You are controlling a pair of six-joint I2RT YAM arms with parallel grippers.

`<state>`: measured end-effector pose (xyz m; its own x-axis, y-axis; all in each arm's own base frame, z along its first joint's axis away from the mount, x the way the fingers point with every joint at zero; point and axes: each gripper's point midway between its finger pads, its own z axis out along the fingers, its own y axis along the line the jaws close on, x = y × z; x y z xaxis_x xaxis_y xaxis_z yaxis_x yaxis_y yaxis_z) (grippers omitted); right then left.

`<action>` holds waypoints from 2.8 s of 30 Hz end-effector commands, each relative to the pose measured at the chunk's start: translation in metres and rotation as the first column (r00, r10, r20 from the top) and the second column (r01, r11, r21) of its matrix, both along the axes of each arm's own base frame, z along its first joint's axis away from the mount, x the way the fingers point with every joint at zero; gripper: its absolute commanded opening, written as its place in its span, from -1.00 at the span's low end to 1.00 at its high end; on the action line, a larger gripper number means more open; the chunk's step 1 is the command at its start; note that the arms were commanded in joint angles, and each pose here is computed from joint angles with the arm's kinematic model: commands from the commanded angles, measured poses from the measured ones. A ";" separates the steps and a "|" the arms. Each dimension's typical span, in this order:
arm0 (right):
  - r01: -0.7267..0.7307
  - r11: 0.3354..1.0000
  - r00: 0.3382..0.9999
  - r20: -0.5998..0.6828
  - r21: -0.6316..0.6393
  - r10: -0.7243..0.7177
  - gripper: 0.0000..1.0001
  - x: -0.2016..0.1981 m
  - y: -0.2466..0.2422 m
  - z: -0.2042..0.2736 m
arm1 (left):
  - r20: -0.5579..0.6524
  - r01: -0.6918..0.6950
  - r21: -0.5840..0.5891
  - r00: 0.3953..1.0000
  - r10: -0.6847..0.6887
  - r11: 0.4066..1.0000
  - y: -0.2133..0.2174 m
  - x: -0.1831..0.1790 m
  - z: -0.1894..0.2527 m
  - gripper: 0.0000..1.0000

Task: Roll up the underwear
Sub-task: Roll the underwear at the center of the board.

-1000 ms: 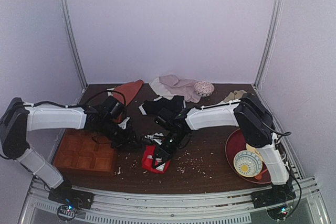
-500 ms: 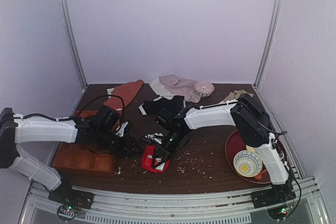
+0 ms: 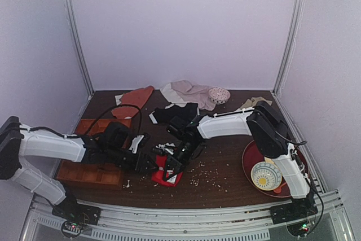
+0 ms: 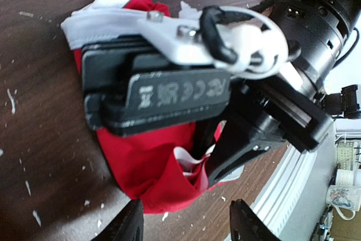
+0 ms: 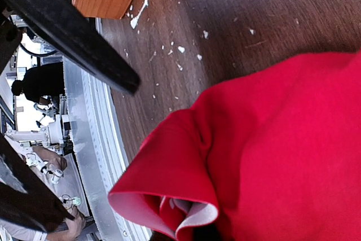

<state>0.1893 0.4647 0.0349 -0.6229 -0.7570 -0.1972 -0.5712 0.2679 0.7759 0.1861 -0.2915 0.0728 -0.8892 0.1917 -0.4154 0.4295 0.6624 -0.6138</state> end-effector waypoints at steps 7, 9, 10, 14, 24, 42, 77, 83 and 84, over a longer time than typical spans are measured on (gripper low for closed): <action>0.012 0.997 1.000 -0.021 -0.077 -0.014 -1.00 -0.001 -0.007 -0.019 | 0.086 0.077 -0.046 0.994 -0.073 0.996 -0.019 0.010 -0.012 0.00; 0.013 0.997 1.000 -0.021 -0.079 -0.014 -1.00 0.000 -0.008 -0.019 | 0.081 0.084 -0.046 0.993 -0.080 0.995 -0.019 0.008 -0.015 -0.02; 0.012 0.997 1.000 -0.022 -0.079 -0.014 -1.00 0.000 -0.008 -0.019 | 0.081 0.085 -0.046 0.993 -0.081 0.995 -0.020 0.009 -0.016 -0.03; 0.015 0.996 1.000 -0.023 -0.082 -0.017 -1.00 0.001 -0.008 -0.020 | 0.066 0.088 -0.044 0.994 -0.085 0.995 -0.021 0.008 -0.023 -0.15; 0.020 0.997 0.999 -0.026 -0.080 -0.022 -1.00 0.004 -0.007 -0.020 | 0.036 0.076 -0.037 0.997 -0.075 0.996 -0.016 0.003 -0.031 -0.60; 0.026 0.996 0.999 -0.031 -0.085 -0.028 -1.00 0.007 -0.008 -0.020 | 0.027 0.088 -0.073 0.996 -0.086 0.993 -0.016 -0.004 -0.031 -0.30; 0.115 0.991 0.993 0.050 -0.068 -0.111 -0.57 0.026 -0.012 -0.015 | -0.196 0.011 -0.026 0.981 -0.016 1.000 -0.014 -0.015 -0.050 -1.00; 0.171 0.984 0.984 0.054 -0.049 -0.168 -0.47 0.034 -0.012 -0.009 | -0.236 0.026 -0.008 0.971 -0.028 1.000 -0.013 -0.020 -0.059 -1.00; 0.185 0.982 0.981 0.059 -0.037 -0.183 -0.47 0.037 -0.011 -0.006 | -0.238 0.025 -0.005 0.971 -0.025 1.000 -0.013 -0.020 -0.060 -1.00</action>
